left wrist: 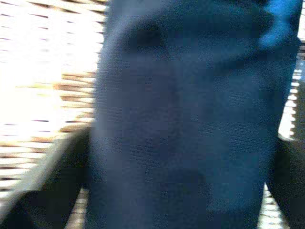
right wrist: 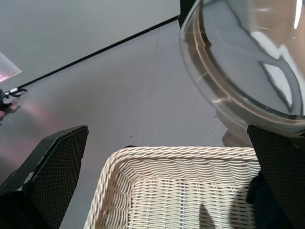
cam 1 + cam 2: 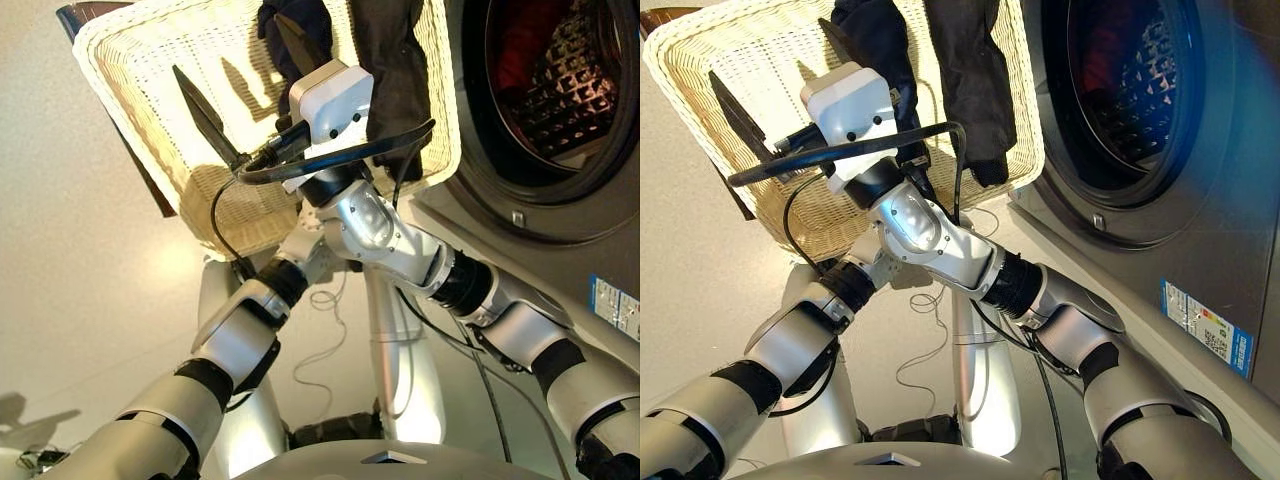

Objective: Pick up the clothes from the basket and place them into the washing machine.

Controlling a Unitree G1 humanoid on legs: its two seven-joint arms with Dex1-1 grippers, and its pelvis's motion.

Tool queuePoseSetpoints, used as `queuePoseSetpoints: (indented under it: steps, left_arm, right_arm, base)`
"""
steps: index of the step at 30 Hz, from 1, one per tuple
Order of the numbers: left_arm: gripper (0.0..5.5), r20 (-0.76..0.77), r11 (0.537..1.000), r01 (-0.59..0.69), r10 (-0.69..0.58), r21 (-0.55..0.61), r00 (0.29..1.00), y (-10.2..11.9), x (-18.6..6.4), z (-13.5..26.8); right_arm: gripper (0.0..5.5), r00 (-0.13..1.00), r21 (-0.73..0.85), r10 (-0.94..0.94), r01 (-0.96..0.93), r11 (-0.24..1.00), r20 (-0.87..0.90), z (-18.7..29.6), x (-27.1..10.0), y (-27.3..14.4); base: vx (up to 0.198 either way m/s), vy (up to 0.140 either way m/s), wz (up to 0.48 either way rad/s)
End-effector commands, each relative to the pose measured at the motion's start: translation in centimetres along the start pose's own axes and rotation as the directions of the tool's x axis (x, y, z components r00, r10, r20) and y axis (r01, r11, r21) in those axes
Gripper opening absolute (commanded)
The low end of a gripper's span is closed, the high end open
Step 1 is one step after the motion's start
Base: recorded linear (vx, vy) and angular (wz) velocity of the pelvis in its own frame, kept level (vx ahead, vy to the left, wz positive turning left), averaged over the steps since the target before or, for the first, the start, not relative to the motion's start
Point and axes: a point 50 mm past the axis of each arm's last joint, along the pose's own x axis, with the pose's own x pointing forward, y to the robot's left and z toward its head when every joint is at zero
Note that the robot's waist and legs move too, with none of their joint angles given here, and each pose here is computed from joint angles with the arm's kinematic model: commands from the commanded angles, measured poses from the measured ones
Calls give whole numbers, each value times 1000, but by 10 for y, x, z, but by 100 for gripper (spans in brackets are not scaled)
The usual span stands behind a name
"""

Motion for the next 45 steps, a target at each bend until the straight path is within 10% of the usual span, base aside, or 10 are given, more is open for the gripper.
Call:
queuePoseSetpoints:
  steps: [1, 3, 28, 35, 45]
  left_arm:
    - [60, -48, 993, 32, -27, 111, 998, -2, 27, 16]
    - [0, -39, 993, 34, -30, 111, 999, -3, 28, 19]
    - [0, 208, 952, 182, -235, 247, 949, 2, -5, 32]
    - [0, 382, 851, 187, -403, 491, 832, 21, -30, 54]
    - [0, 502, 612, 125, -734, 781, 458, 21, -85, 110]
  right_arm:
    - [550, 974, 124, 85, -113, 986, 211, 39, 7, 25]
    - [550, 975, 135, 87, -116, 984, 206, 39, 7, 25]
    - [550, 983, -14, -126, 129, 992, 135, 35, -16, -61]
    - [550, 982, -48, -170, 174, 984, 86, 40, -39, -95]
    - [550, 1000, -8, -7, 7, 1000, -10, 50, -40, -93]
  base:
    - [0, 0, 0]
    - [0, 0, 0]
    - [0, 0, 0]
    - [0, 0, 0]
    - [-22, 1, 28]
